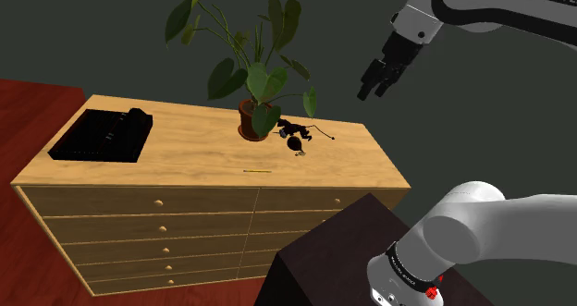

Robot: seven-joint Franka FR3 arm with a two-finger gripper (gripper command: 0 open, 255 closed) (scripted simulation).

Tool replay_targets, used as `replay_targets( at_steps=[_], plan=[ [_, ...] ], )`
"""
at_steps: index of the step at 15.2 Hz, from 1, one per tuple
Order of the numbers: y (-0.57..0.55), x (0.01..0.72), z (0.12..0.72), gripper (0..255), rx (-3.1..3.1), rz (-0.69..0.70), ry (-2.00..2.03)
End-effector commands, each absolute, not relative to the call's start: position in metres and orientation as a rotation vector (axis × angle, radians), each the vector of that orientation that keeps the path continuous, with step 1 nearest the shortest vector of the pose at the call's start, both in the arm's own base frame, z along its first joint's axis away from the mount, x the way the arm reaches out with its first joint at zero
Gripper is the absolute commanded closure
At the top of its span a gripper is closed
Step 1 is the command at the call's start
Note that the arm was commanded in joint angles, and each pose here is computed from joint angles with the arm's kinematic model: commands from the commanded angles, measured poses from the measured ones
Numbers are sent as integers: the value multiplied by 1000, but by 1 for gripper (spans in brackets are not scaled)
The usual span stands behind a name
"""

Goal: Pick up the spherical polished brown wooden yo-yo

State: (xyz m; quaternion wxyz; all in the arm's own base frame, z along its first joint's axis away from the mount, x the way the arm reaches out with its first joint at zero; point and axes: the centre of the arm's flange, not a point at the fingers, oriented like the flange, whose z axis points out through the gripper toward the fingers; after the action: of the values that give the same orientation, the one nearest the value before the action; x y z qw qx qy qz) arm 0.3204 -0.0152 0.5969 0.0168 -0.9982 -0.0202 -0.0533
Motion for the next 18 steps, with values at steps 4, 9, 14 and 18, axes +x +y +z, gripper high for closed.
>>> replay_targets(
  at_steps=[4, 9, 14, 18],
  plan=[
    [-30, 347, 569, 0, -3097, -145, -64],
    [-55, 390, 522, 0, -3086, -110, -65],
    [-79, 432, 473, 0, -3075, -76, -67],
    [-97, 466, 434, 0, -3066, -48, -68]
  ],
)
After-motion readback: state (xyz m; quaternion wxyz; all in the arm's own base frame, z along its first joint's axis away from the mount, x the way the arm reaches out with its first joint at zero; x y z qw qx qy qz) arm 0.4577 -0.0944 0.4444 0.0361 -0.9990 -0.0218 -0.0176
